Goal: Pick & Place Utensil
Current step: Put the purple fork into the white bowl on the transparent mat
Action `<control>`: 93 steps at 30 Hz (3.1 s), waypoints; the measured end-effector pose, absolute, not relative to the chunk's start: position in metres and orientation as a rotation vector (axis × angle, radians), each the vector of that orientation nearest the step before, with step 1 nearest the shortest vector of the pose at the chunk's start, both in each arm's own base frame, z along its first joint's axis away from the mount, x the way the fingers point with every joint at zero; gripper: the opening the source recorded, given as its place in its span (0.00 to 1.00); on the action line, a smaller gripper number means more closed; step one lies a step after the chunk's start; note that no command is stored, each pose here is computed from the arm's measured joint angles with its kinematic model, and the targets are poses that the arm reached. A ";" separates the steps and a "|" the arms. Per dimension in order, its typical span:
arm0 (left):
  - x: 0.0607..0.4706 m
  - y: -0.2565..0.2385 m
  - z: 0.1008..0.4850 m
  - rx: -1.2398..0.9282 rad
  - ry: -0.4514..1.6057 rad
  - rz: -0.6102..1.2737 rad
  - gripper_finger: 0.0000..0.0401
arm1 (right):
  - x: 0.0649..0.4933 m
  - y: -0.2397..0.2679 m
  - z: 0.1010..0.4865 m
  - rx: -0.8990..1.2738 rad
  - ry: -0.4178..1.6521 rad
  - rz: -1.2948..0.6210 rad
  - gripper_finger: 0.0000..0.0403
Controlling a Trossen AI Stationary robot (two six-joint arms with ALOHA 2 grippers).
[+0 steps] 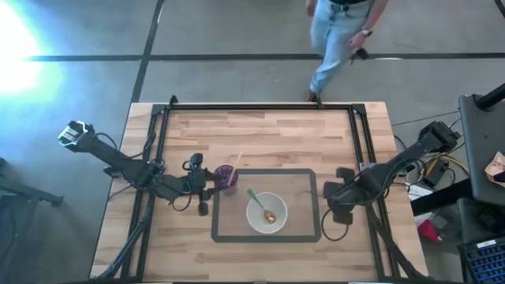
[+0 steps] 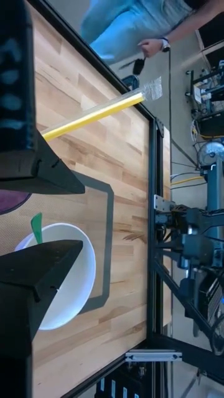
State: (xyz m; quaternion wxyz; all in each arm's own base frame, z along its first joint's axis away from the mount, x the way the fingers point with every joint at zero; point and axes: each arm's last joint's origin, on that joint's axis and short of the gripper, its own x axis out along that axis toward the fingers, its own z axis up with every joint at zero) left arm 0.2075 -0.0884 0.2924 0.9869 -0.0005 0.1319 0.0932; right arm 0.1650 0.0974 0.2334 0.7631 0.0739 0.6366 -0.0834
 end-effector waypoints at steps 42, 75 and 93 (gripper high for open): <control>0.213 -0.093 0.312 -0.020 0.186 0.091 0.50 | 0.213 0.095 0.315 0.364 0.942 -0.060 0.03; 0.284 -0.105 0.335 0.026 0.470 -0.044 0.50 | 0.301 0.084 0.275 0.309 1.349 0.054 0.03; 0.320 -0.119 0.303 0.055 0.572 -0.031 0.50 | 0.311 0.088 0.275 0.268 1.320 0.109 0.03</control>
